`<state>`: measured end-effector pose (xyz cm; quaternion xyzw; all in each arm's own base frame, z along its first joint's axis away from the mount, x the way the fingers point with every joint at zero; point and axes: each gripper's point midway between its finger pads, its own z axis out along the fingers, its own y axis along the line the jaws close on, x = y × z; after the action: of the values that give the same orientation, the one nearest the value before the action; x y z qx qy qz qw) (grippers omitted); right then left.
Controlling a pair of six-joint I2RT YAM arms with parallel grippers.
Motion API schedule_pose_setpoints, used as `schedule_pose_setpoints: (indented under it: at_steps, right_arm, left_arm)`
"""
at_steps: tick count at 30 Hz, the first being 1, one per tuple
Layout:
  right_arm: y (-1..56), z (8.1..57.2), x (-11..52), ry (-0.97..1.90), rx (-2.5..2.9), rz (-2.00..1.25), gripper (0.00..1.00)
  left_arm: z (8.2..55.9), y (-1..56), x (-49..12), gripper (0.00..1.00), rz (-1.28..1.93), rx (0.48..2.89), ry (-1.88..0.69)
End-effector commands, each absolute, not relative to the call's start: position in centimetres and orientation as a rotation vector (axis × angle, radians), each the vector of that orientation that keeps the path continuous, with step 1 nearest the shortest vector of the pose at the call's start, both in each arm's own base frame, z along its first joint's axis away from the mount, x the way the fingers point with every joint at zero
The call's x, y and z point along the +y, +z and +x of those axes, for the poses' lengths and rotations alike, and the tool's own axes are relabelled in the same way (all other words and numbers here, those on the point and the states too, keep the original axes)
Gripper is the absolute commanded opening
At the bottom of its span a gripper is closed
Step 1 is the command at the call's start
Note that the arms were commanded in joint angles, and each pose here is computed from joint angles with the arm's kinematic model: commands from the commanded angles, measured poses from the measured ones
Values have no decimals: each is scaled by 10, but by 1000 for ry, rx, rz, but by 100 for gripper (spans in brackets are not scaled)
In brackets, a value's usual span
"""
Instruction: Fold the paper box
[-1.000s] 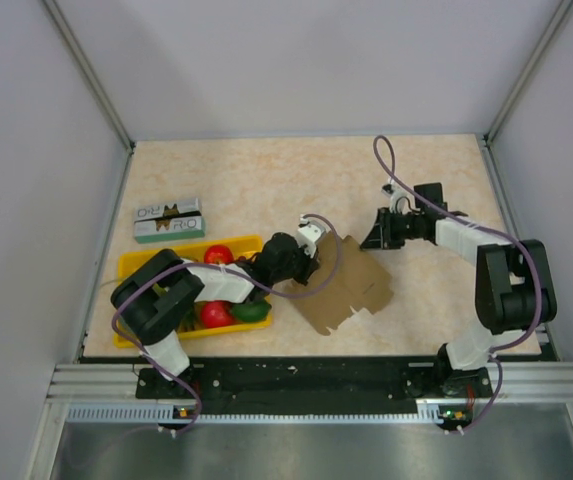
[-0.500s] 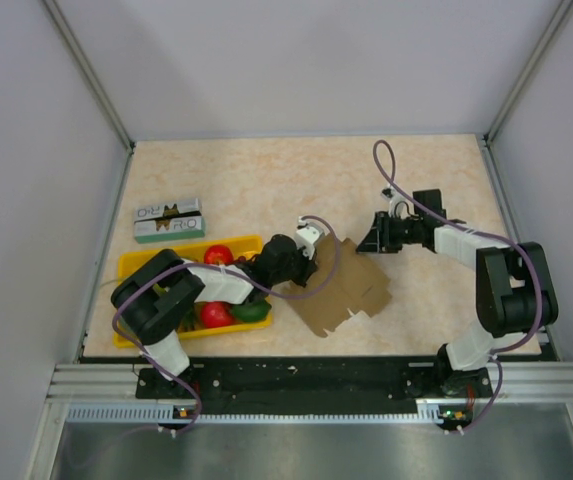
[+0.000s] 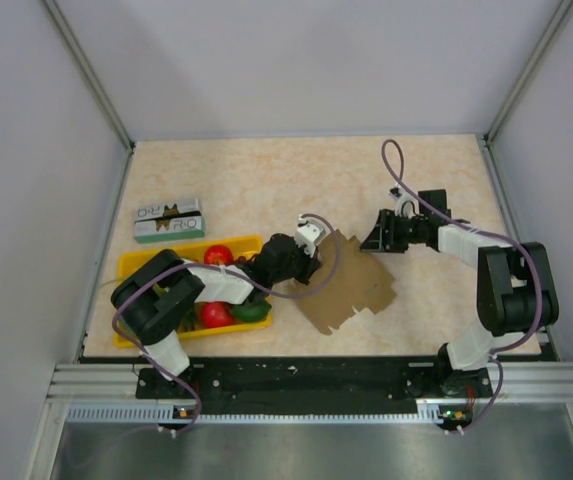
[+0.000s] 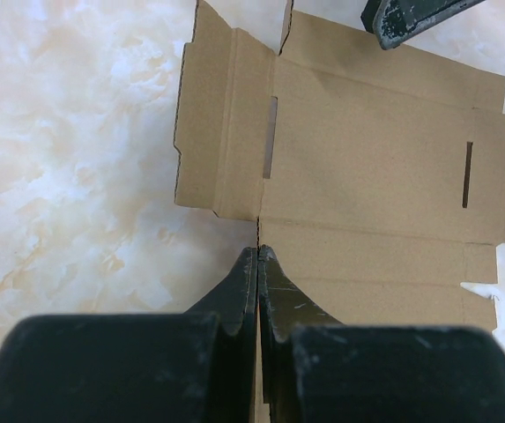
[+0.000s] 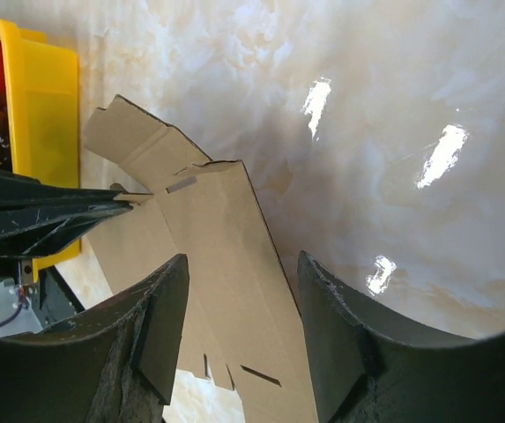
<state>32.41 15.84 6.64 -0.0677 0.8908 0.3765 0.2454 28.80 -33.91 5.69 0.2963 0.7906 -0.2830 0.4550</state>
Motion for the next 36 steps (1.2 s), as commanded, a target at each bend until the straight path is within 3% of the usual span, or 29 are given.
schedule_pose_setpoints:
  at_steps: [1,10,13,22,24,26,30,36]
  right_arm:
    - [73,326,162,1108,2397,-224,53]
    - [54,328,159,1094,2440,-206,52]
    - [60,323,167,1179,2401,-235,47]
    - [75,319,175,1251,2338,-240,19]
    - [79,315,181,1238,2336,-276,9]
    - [73,315,178,1119,2374,-266,0]
    - [81,313,174,838,2388,-297,0]
    - [85,311,149,439,2351,-293,0]
  left_arm:
    - [291,82,-349,0,712,1864,-748]
    - [291,83,-348,0,714,1863,-742]
    - [291,83,-348,0,718,1862,-743]
    - [294,80,-350,0,717,1869,-741]
    - [295,79,-352,0,709,1876,-742]
    - [296,76,-353,0,695,1897,-749]
    - [299,73,-357,1,643,1936,-764]
    - [300,72,-365,14,584,1957,-849]
